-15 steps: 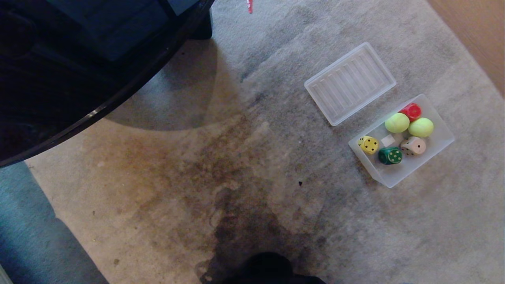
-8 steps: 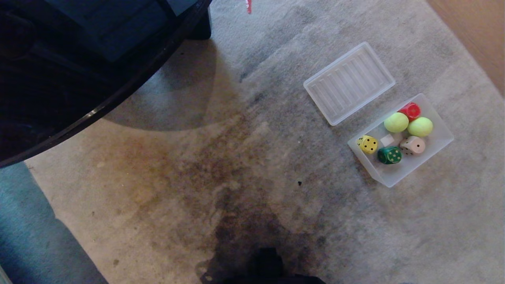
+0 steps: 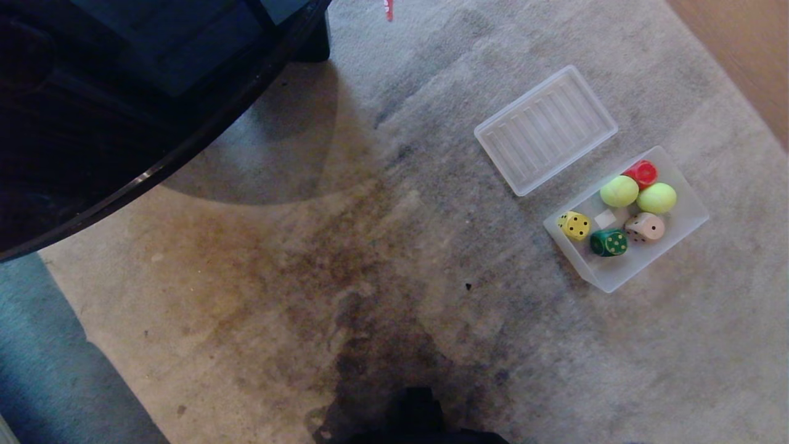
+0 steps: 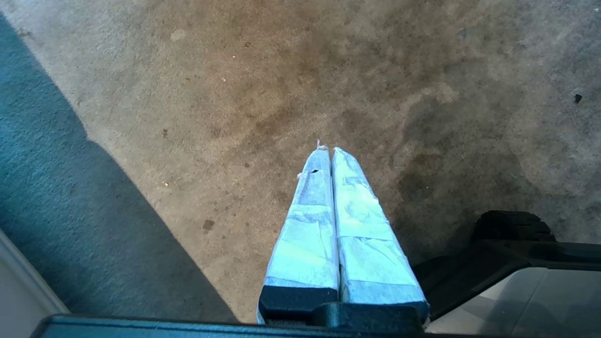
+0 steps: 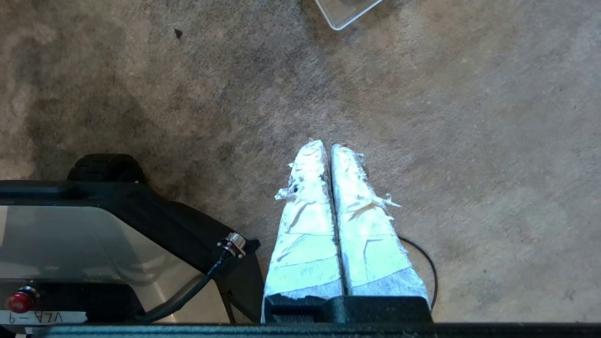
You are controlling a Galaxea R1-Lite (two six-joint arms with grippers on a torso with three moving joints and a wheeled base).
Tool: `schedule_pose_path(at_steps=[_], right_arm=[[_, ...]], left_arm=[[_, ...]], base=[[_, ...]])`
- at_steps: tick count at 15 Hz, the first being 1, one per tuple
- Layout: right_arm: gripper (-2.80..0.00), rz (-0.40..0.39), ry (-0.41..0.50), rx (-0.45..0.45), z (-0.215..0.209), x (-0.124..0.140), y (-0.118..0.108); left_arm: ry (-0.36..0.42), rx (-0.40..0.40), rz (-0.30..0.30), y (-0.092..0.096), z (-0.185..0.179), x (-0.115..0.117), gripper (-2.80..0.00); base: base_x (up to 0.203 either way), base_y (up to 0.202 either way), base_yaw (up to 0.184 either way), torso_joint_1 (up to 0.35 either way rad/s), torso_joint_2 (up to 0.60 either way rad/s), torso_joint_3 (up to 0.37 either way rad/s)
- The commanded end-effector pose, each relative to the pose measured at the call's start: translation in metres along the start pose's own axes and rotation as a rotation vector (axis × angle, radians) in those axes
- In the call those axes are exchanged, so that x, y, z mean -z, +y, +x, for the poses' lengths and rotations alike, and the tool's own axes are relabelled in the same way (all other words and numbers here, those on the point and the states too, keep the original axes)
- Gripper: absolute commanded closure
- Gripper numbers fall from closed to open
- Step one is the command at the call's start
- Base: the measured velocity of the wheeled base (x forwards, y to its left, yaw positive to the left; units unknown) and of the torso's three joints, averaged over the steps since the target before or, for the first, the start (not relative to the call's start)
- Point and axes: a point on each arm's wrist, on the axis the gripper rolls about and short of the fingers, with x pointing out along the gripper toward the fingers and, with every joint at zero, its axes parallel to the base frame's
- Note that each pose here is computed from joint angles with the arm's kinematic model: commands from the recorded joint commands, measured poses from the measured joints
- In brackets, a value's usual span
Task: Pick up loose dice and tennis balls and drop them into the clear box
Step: Close the lid
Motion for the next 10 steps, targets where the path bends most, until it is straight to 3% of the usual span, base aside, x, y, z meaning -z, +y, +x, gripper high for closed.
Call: schedule_pose_path(at_steps=[1,10], right_arm=[[0.00,0.000,0.000,-0.001,-0.0001,0.0002,0.0000],[0.00,0.000,0.000,-0.001,-0.0001,0.0002,0.0000]], left_arm=[[0.003,-0.001,0.000,0.0000,0.0002,0.0004,0.00],[0.003,-0.001,-0.002,0.0000,0.0002,0.0004,0.00]], base=[[0.000,0.000,0.000,0.000,0.00,0.000],[0.000,0.000,0.000,0.003,0.00,-0.153]])
